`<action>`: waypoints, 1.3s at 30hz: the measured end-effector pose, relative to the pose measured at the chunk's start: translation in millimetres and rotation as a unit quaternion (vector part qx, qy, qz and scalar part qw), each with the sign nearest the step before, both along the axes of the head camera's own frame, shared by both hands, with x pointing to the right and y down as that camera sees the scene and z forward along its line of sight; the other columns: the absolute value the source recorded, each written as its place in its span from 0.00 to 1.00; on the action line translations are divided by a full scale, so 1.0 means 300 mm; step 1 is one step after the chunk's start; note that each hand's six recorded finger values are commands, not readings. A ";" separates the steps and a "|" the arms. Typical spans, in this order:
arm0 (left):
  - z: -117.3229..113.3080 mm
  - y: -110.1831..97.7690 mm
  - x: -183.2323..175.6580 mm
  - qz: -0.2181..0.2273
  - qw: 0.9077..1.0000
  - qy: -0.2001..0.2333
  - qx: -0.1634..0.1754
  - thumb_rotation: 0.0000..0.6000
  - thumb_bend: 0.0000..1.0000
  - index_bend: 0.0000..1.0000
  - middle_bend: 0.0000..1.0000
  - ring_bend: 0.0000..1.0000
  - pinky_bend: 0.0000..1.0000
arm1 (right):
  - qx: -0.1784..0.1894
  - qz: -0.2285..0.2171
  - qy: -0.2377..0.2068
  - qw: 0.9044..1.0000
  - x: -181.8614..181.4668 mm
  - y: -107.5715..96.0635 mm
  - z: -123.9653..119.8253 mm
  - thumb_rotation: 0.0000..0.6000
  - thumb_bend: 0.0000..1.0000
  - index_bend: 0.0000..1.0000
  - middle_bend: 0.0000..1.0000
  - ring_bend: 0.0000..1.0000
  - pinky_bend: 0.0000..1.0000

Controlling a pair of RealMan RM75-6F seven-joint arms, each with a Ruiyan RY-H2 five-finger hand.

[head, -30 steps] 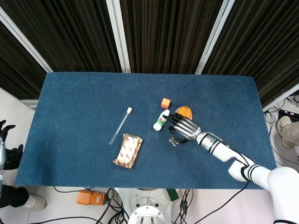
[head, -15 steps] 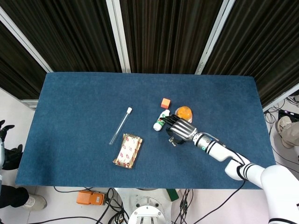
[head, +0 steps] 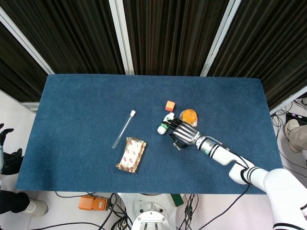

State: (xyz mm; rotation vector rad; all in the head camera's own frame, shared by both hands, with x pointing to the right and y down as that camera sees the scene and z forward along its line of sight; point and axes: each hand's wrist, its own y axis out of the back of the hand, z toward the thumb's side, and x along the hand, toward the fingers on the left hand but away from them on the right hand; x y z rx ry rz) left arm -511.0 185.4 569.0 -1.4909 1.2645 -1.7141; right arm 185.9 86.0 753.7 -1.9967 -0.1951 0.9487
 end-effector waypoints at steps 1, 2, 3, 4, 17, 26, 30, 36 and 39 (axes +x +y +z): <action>0.000 0.001 0.000 0.000 1.000 0.000 0.000 1.00 0.36 0.22 0.04 0.09 0.15 | 0.000 0.000 0.001 1.000 0.000 0.000 0.001 1.00 0.53 0.61 0.03 0.13 0.16; 0.000 0.001 0.000 0.000 1.000 0.000 0.000 1.00 0.36 0.22 0.04 0.09 0.15 | 0.000 -0.001 0.001 1.000 0.001 0.001 0.001 1.00 0.53 0.61 0.03 0.13 0.16; 0.000 0.002 -0.001 0.000 1.000 0.000 0.000 1.00 0.36 0.22 0.04 0.09 0.15 | -0.001 -0.001 0.001 1.000 0.001 0.002 0.001 1.00 0.53 0.62 0.03 0.13 0.16; 0.000 0.003 -0.001 -0.001 1.000 0.000 0.000 1.00 0.36 0.22 0.04 0.09 0.15 | 0.000 -0.001 0.002 1.000 0.002 0.002 0.001 1.00 0.53 0.62 0.03 0.13 0.16; -0.010 -0.001 -0.011 -0.007 1.000 -0.002 0.003 1.00 0.36 0.22 0.04 0.09 0.15 | 0.003 -0.003 0.000 1.000 -0.005 0.005 0.002 1.00 0.57 0.69 0.03 0.14 0.17; -0.008 0.000 -0.014 -0.009 1.000 -0.001 0.002 1.00 0.36 0.22 0.04 0.09 0.15 | 0.010 0.009 -0.033 0.999 -0.028 -0.027 -0.057 1.00 0.57 0.71 0.03 0.14 0.18; -0.006 0.001 -0.012 -0.009 1.000 -0.001 0.001 1.00 0.36 0.22 0.04 0.09 0.15 | 0.011 0.017 -0.064 0.998 -0.051 -0.059 -0.123 1.00 0.57 0.71 0.03 0.14 0.18; -0.006 0.002 -0.010 -0.009 1.000 -0.001 0.000 1.00 0.36 0.22 0.04 0.09 0.15 | 0.036 0.025 -0.114 0.992 -0.104 -0.147 -0.279 1.00 0.57 0.71 0.03 0.14 0.18; -0.007 0.002 -0.010 -0.009 1.000 0.000 0.000 1.00 0.36 0.22 0.04 0.09 0.15 | 0.057 0.029 -0.139 0.988 -0.131 -0.200 -0.381 1.00 0.57 0.71 0.04 0.14 0.18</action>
